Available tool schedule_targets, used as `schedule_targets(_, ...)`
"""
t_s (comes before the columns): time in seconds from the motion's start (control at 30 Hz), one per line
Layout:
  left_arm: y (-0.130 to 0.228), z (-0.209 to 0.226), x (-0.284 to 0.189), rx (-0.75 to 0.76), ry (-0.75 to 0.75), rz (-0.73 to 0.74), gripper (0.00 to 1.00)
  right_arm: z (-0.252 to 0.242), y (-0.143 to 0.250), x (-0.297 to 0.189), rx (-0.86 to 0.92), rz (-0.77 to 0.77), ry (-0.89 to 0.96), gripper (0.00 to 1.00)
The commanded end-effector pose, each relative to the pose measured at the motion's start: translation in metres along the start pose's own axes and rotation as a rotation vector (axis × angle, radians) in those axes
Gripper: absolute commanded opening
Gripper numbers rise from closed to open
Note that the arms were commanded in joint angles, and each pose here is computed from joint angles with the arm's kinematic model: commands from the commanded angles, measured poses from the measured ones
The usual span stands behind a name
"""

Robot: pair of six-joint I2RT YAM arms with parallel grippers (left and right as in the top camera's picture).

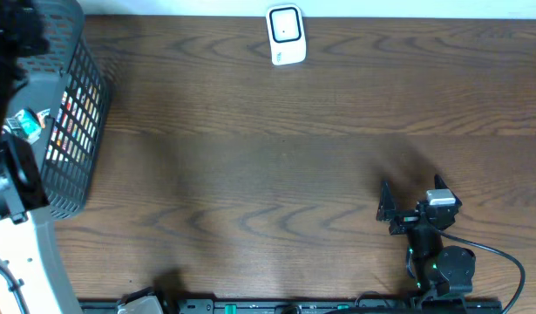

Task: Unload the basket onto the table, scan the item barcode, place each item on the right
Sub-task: 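Reach the left gripper into the grey basket toward the snack bag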

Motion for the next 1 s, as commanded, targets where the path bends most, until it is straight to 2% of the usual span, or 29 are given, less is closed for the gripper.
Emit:
schedule_targets(0.0,0.019,0.028,0.007,0.063,-0.157,0.068,0.41,0.0,0.001,0.0,-0.005,0.0,0.002,0.99)
schedule_targets(0.07,0.027,0.058,0.002,0.095,-0.309,0.107,0.49,0.0,0.001,0.0,-0.005,0.0,0.002,0.99)
schedule_targets(0.23,0.05,0.129,-0.01,0.157,-0.504,0.214,0.51,0.0,0.001,0.0,-0.005,0.0,0.002,0.99)
schedule_targets(0.3,0.074,0.162,-0.016,0.119,-0.57,0.298,0.61,0.0,0.001,0.0,-0.005,0.0,0.002,0.99)
schedule_targets(0.37,0.104,0.186,-0.019,0.082,-0.607,0.408,0.83,0.0,0.001,0.0,-0.005,0.0,0.002,0.99)
schedule_targets(0.47,0.174,0.212,-0.023,0.128,-0.567,0.694,0.98,0.0,0.001,0.0,-0.005,0.0,0.002,0.99)
schedule_targets(0.57,0.235,0.222,-0.025,0.176,-0.466,0.928,0.98,0.0,0.001,0.0,-0.005,0.0,0.002,0.99)
schedule_targets(0.63,0.263,0.229,-0.025,0.14,-0.442,1.001,0.98,0.0,0.001,0.0,-0.005,0.0,0.002,0.99)
schedule_targets(0.97,0.354,0.235,-0.021,0.05,-0.248,1.187,0.98,0.0,0.001,0.0,-0.005,0.0,0.002,0.99)
Point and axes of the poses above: each gripper's point midway between its finger pads, its own x axis out along the fingers, its own z axis along the line the jaws close on, y = z × x, the point moved 4 cm from there along -x, back along the fingers, and after that the axes turned 11 degrees about x, right-handed, at the moved point
